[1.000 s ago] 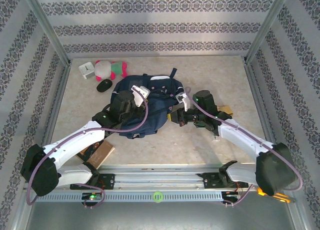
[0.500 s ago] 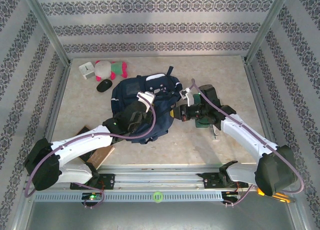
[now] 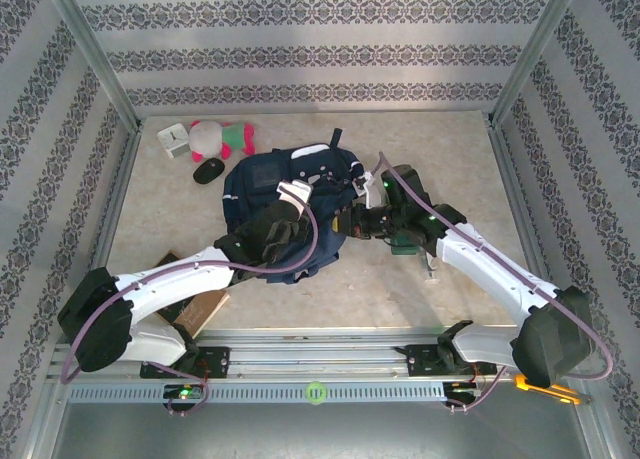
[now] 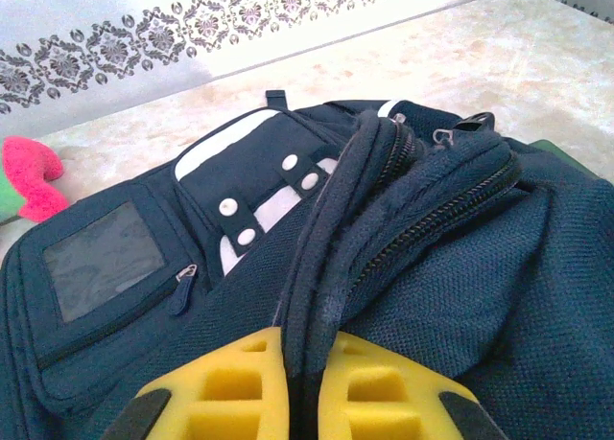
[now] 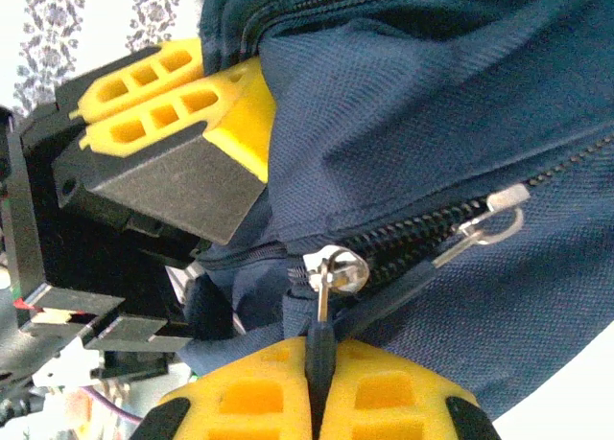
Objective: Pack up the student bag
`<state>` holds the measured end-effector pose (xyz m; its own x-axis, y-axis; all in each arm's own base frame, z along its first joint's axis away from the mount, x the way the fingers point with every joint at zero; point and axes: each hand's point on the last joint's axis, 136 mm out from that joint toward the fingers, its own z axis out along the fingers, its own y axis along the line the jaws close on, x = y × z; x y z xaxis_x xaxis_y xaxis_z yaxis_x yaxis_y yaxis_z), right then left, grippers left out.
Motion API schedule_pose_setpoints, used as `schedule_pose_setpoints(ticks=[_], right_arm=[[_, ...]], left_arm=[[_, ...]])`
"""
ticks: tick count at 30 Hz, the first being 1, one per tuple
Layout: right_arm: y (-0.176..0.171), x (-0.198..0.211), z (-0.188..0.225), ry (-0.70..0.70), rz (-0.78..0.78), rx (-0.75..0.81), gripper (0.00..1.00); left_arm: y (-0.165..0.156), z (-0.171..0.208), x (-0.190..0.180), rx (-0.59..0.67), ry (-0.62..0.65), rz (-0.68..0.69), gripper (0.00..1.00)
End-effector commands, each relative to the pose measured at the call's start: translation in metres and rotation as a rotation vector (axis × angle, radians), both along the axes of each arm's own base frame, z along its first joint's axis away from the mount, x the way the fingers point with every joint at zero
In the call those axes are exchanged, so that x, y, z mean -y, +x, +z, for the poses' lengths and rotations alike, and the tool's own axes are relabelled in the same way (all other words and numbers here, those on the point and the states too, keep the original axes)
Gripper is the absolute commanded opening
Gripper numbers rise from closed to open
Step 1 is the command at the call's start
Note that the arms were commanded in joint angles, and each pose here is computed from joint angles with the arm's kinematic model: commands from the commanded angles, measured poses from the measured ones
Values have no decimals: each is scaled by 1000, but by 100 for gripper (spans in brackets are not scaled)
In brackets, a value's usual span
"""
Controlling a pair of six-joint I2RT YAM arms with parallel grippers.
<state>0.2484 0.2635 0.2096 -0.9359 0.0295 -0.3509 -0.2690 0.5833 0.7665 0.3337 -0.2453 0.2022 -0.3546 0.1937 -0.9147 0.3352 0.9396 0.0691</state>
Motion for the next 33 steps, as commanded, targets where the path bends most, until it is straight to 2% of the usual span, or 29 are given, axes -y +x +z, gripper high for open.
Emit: schedule_pose_setpoints(ticks=[1, 5, 9, 13, 17, 22, 25, 29, 33], right_arm=[[8, -9, 27, 53, -57, -6, 0], [14, -17, 24, 43, -108, -69, 0], [14, -24, 22, 10, -137, -69, 2], [16, -19, 12, -15, -131, -44, 10], [14, -12, 17, 23, -58, 2, 30], [9, 9, 25, 63, -42, 44, 37], [3, 45, 30, 114, -63, 114, 38], [3, 64, 25, 136, -94, 178, 39], [4, 61, 20, 161, -89, 149, 37]], left_arm=[[5, 12, -1, 38, -81, -20, 0], [-2, 11, 11, 18, -142, -107, 0], [-6, 9, 19, -5, -158, -158, 0], [-8, 12, 20, -11, -163, -191, 0], [-10, 20, 18, -2, -148, -246, 0], [-13, 28, 11, 8, -158, -311, 0], [-26, 38, 1, 15, -190, -480, 0], [-28, 40, -14, -3, -212, -520, 0], [-29, 38, -18, -19, -182, -533, 0]])
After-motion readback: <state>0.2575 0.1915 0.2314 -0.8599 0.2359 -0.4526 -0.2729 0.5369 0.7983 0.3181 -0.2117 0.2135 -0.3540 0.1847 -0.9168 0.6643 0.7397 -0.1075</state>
